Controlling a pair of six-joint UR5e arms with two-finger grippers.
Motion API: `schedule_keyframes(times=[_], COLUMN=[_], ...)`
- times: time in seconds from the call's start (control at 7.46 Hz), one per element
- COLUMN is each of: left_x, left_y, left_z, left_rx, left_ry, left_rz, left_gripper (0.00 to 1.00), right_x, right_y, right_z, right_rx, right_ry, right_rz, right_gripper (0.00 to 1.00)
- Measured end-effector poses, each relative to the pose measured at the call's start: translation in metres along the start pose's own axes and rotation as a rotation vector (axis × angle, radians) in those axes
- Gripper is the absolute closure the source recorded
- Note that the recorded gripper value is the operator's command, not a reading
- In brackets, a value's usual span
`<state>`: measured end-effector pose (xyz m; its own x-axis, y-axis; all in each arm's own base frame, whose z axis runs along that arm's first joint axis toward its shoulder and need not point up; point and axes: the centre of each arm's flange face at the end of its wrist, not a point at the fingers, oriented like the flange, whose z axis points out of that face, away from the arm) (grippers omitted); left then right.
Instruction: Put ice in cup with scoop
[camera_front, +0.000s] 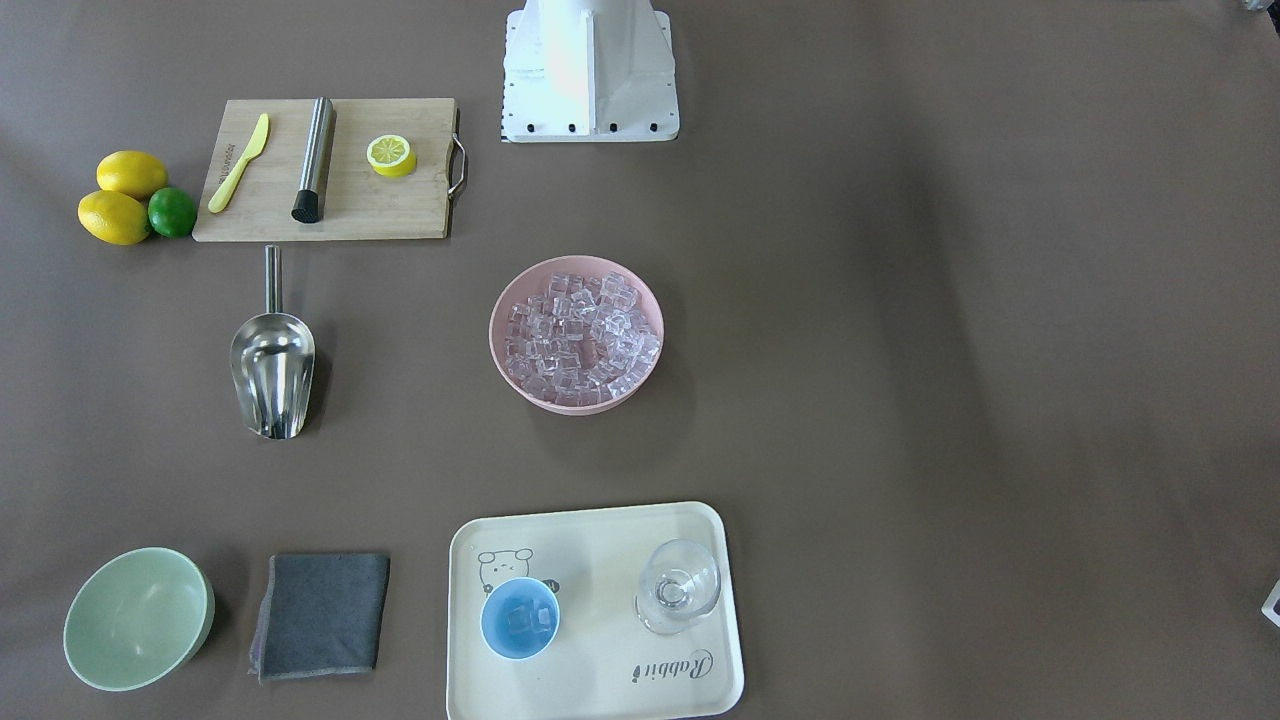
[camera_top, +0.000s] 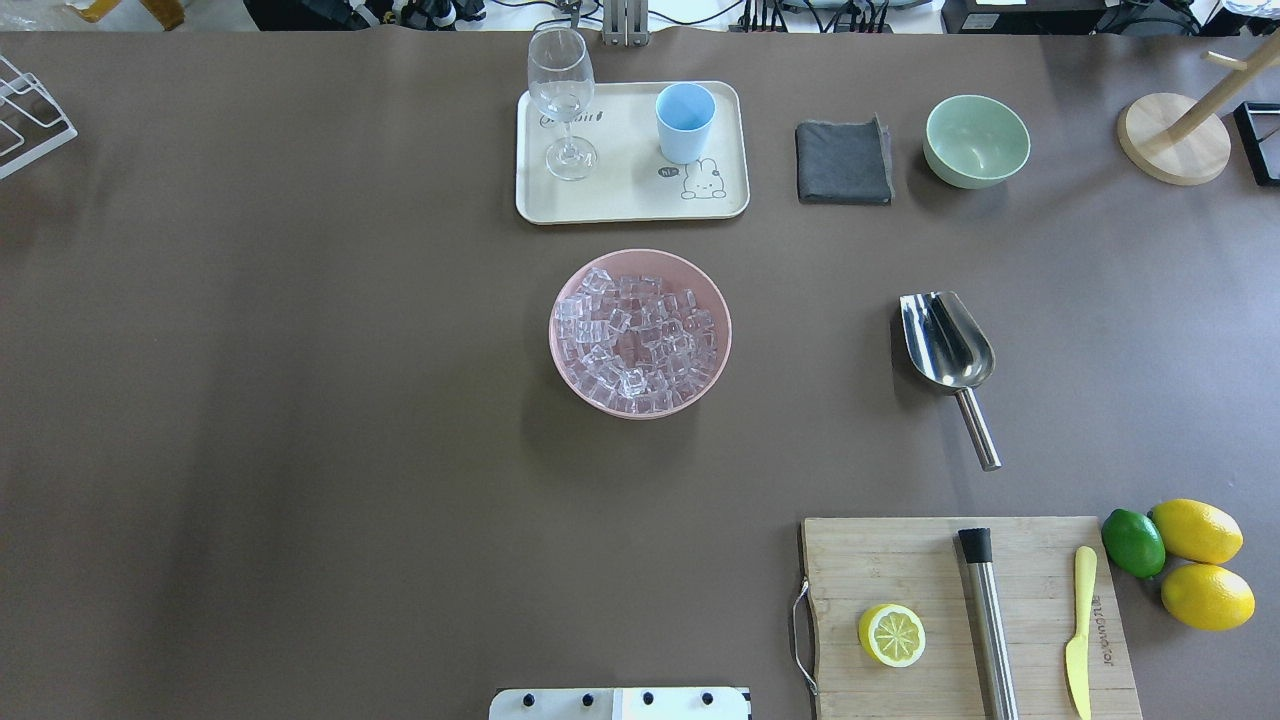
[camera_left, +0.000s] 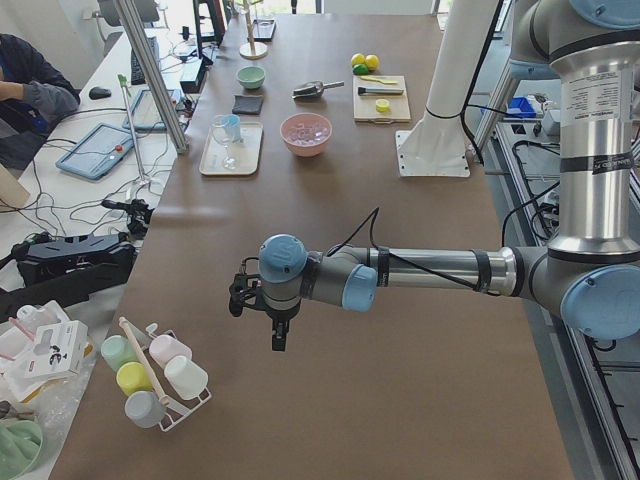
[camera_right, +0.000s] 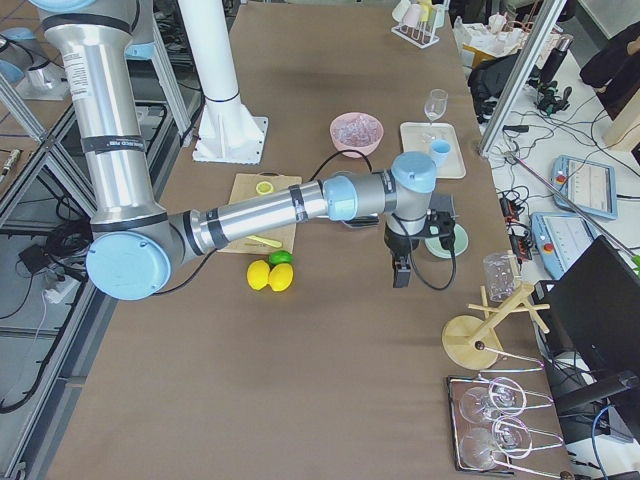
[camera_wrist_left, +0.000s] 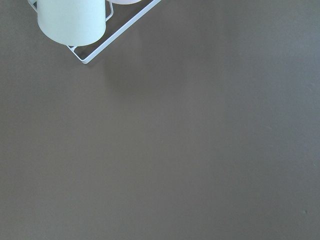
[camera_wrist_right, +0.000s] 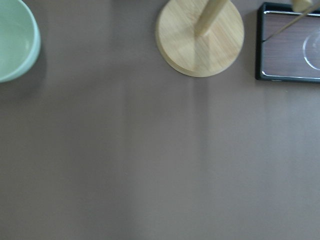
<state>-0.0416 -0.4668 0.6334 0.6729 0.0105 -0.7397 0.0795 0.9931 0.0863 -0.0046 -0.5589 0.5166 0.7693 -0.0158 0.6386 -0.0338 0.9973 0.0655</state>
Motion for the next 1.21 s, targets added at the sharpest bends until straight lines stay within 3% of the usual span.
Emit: schedule_keyframes(times=[0.4, 0.8, 1.21], left_x=[0.001, 0.002, 0.003], left_y=[-0.001, -0.002, -0.005], left_z=[0.000, -0.002, -0.001], left_rx=[0.001, 0.004, 0.002], left_ry=[0.001, 0.001, -0.002], left_rz=[0.001, 0.003, 0.005], left_gripper=[0.02, 0.02, 0.02], right_x=[0.090, 0.102, 0.107], right_y=[0.026, 0.036, 0.048], right_z=[0.026, 0.036, 0.044], right_rx=[-0.060, -0.081, -0.099], right_ry=[0.014, 0.006, -0.034], right_rz=[-0.049, -0.043, -0.025], right_gripper=[0.00, 0.00, 0.00])
